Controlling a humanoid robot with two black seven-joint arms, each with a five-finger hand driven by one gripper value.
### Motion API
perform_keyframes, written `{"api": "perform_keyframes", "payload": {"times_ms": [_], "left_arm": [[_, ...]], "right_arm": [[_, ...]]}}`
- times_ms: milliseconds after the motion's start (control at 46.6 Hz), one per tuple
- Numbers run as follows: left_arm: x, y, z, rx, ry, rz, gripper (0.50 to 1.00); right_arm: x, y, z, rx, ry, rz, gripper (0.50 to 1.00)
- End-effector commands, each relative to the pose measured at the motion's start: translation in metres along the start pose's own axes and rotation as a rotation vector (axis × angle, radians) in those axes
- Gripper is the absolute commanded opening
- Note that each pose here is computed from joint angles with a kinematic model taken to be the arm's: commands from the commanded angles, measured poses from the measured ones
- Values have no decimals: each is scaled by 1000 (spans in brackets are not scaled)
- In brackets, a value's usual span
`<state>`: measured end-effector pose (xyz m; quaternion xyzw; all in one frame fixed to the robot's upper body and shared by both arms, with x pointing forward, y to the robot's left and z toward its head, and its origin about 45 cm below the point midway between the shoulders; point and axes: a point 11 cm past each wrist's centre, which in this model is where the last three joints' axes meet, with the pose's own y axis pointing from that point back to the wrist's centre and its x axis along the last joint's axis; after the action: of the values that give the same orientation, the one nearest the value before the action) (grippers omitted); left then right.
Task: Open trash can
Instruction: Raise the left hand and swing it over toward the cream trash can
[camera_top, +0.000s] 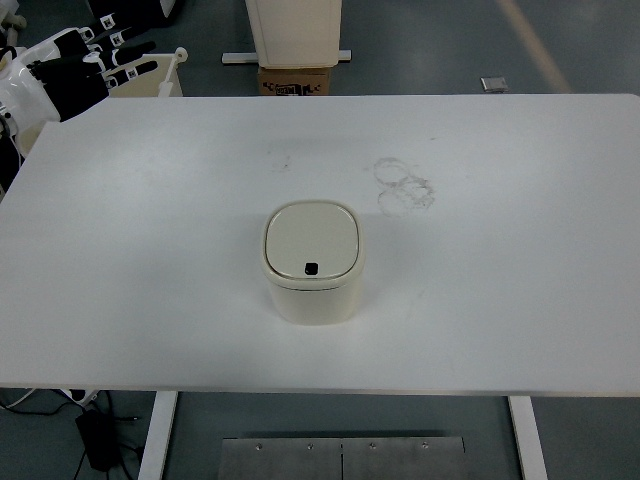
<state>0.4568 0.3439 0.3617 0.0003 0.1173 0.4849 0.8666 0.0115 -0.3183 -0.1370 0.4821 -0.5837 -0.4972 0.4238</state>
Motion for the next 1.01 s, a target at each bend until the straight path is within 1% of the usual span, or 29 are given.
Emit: {"api": "perform_keyframes", "payload": {"times_ms": [0,64,129,300,450,686,836,987], "left_arm": [[-9,0,6,53,-87,-32,1000],[-16,-1,5,118,-153,-54,1000],[-22,-3,8,156,-205,-73,1000],[-28,-2,37,157,-293,-91,1000],[-48,-1,53,189,-368,-169,1000],[-89,1,54,258,-511,-306,1000],[-116,-4,50,299,-620,-376,1000],[-135,-9,46,354,-746,-421,1000]], "right_arm": [[0,0,0,0,0,0,993],[0,0,0,-1,0,0,993],[0,0,0,0,0,0,993],[0,0,0,0,0,0,993],[0,0,0,0,1,0,993],[0,0,0,0,0,0,993],[0,0,0,0,0,0,993],[0,0,0,0,0,0,993]]}}
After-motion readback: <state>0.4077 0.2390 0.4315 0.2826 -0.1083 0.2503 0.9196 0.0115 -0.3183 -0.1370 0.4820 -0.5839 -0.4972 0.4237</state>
